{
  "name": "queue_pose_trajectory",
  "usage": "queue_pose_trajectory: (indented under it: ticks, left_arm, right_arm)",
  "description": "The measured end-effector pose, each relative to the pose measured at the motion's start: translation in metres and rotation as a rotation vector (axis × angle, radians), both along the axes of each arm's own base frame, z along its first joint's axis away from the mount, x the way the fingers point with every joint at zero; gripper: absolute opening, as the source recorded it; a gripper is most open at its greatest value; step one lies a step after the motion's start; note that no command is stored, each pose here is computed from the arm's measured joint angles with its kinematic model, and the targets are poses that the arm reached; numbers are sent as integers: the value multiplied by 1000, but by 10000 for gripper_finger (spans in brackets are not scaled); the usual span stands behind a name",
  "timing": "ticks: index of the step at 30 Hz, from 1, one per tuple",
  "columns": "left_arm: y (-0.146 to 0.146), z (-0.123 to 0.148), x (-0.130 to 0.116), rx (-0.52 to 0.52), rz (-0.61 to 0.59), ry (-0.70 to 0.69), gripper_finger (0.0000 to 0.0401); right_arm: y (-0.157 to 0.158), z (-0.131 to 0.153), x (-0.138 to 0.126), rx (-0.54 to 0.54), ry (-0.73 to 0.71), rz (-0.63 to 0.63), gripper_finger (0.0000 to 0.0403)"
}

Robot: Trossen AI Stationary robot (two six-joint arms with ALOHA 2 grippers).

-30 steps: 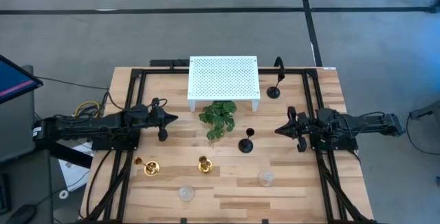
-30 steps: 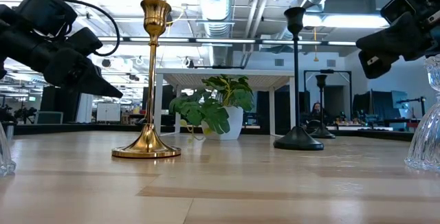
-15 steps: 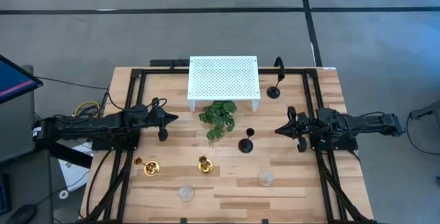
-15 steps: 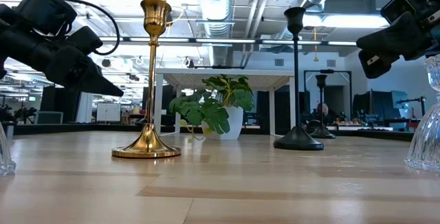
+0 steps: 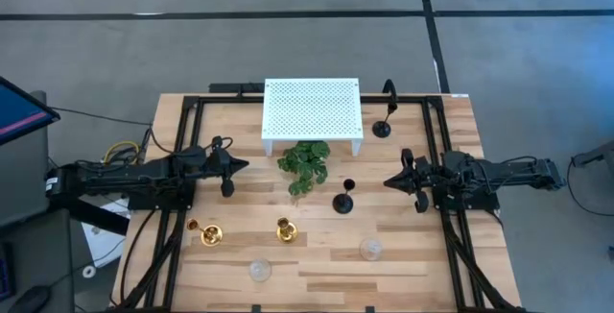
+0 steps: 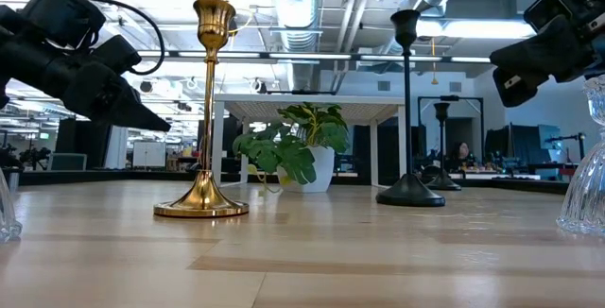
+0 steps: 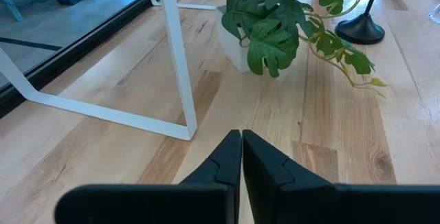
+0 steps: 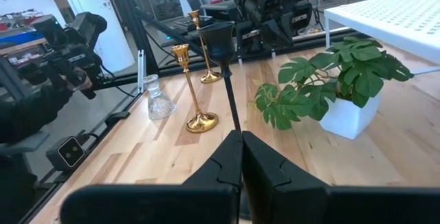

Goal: Pick & Place candle stick holders
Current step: Put the top black candle holder on the shelf

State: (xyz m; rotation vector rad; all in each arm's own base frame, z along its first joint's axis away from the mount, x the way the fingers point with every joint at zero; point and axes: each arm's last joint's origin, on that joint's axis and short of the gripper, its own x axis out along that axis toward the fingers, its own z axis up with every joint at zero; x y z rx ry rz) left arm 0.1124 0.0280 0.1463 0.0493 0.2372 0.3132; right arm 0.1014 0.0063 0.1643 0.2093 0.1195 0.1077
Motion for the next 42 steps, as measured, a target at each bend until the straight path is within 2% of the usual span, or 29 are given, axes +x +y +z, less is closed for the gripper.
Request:
queue_pose_trajectory:
  ticks: [10, 15, 23, 30, 33, 36, 42]
  left_arm:
    - [0, 1, 0, 0, 0, -6, 14]
    - [0, 2, 0, -67, 16, -41, 14]
    - [0, 5, 1, -62, 15, -76, 14]
    - [0, 9, 2, -53, 14, -120, 14]
    - [0, 10, 2, -51, 13, -129, 14]
    - [0, 10, 2, -50, 13, -132, 14]
    - [0, 12, 2, -38, 11, -150, 14]
  right_arm:
    - [-1, 1, 0, -6, -8, -16, 0]
    - [-1, 2, 0, -7, -11, -29, 0]
    - [-1, 1, 0, -7, -2, -29, 0]
    - [-2, 10, 1, -4, -92, -55, 0]
    - [-4, 16, -1, -11, -67, -121, 0]
    - [-7, 25, -7, -32, 24, -224, 0]
    - [-13, 60, -24, -70, 71, -411, 0]
